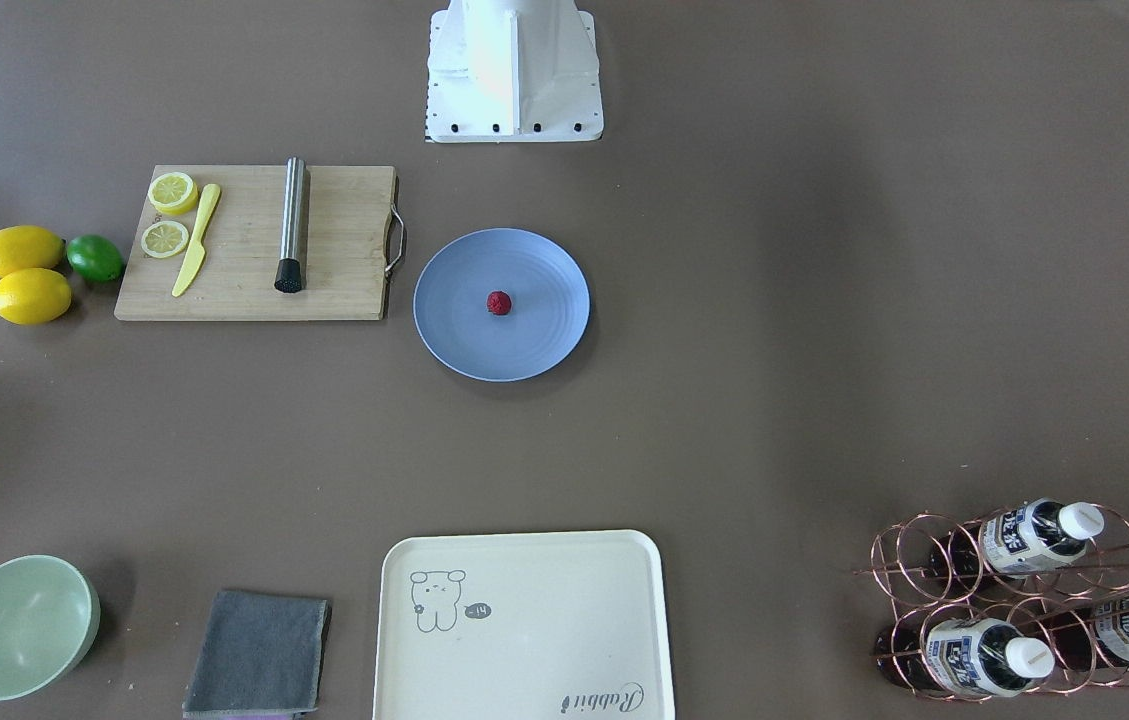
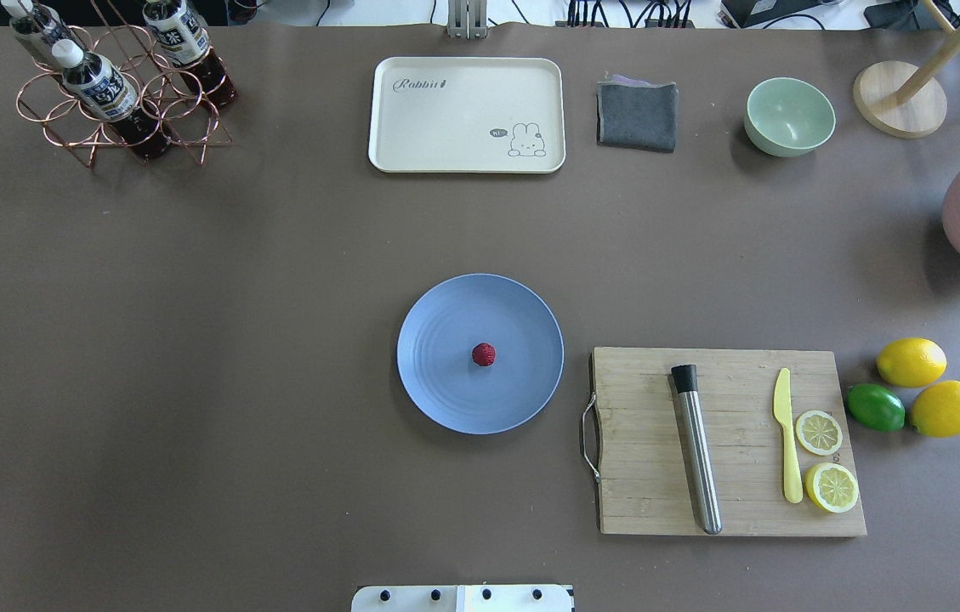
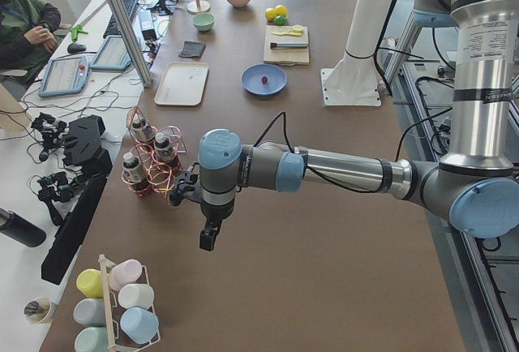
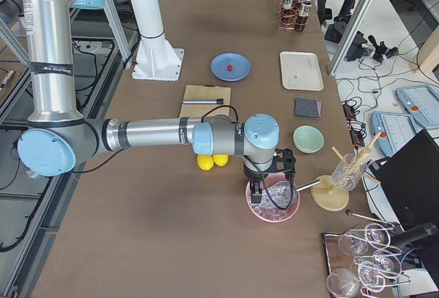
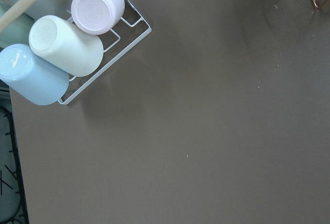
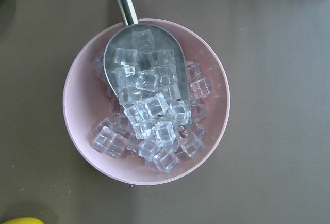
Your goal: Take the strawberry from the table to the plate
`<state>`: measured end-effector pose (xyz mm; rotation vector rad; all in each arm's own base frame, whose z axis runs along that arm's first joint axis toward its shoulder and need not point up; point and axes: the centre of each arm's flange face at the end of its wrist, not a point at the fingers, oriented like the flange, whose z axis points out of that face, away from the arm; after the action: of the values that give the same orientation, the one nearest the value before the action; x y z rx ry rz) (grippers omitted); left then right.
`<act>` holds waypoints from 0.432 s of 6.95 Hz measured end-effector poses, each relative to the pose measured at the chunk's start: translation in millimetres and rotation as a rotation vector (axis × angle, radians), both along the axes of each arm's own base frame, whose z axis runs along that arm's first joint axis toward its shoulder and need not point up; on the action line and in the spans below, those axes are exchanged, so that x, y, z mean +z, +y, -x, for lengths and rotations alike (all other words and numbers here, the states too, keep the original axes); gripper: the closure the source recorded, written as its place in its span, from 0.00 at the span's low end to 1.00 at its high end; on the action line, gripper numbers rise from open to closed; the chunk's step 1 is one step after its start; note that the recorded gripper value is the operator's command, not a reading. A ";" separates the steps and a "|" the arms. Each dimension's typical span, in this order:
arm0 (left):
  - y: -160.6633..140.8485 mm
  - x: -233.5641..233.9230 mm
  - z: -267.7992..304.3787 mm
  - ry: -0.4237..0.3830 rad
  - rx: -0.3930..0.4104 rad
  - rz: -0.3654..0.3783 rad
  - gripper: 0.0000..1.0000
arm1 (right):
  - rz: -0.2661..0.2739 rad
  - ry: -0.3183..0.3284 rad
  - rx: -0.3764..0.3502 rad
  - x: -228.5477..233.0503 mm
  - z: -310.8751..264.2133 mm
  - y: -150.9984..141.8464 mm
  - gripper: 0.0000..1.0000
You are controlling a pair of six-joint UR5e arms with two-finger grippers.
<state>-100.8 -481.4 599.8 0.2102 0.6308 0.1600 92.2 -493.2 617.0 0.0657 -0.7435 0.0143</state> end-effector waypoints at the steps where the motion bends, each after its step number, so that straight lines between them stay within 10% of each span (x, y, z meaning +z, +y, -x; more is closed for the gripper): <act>1: -0.8 0.3 -0.3 0.000 0.001 0.000 0.02 | 0.011 0.011 0.007 7.4 -5.6 4.9 0.00; 3: 0.1 2.6 -0.8 0.001 0.001 0.005 0.02 | 0.018 0.013 0.014 12.5 -9.6 9.1 0.00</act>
<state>-100.0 -481.2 602.4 0.2048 0.6321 0.1593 101.8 -484.1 629.5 0.0533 -0.7301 0.0340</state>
